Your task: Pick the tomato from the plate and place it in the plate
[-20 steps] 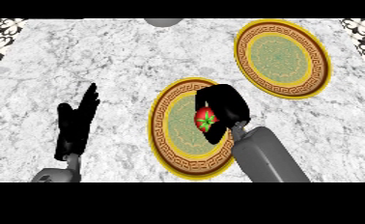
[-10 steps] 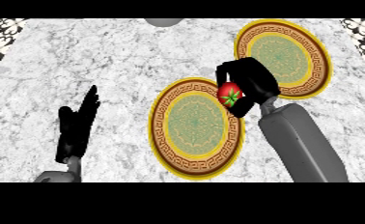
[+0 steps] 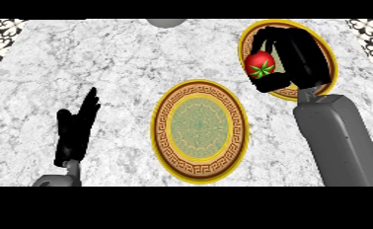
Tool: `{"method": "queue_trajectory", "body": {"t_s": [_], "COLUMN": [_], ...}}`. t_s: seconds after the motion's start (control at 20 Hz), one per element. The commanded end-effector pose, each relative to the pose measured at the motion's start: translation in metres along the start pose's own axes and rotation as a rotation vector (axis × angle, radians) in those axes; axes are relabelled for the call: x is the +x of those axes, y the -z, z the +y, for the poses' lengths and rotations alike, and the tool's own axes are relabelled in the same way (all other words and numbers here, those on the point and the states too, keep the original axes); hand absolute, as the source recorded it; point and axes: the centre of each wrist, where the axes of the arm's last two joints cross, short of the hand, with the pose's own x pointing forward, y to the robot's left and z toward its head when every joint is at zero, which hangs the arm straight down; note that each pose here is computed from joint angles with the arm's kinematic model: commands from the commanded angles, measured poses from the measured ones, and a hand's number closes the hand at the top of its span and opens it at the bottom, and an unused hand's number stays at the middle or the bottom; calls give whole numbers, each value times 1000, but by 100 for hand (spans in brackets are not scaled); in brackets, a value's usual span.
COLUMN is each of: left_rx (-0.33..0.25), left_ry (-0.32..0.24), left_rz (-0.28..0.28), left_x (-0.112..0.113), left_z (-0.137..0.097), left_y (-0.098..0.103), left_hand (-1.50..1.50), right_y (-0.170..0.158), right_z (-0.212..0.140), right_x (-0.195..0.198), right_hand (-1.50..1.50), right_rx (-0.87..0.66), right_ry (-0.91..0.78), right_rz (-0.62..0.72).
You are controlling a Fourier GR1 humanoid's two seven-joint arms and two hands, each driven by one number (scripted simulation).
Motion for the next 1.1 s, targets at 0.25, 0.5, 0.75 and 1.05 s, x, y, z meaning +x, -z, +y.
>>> {"method": "queue_trajectory", "body": {"t_s": [0.25, 0.5, 0.75, 1.05], "left_rx": [-5, -27, -14, -41], "left_ry": [-9, 9, 8, 4], "left_rz": [-1, -23, -13, -13], "left_x": [5, 8, 7, 18], "left_z": [-17, -20, -8, -9], "left_y": [-3, 0, 19, 2], "left_hand": [0, 0, 0, 0], "right_y": [34, 40, 45, 43], "right_z": [-39, -27, -9, 8], "right_x": [-34, -76, -106, -133], "right_hand": [150, 150, 150, 150], "right_rx": [-71, -64, -18, 177], "right_ry": [41, -7, -57, -38], "right_rz": [168, 229, 253, 335]}}
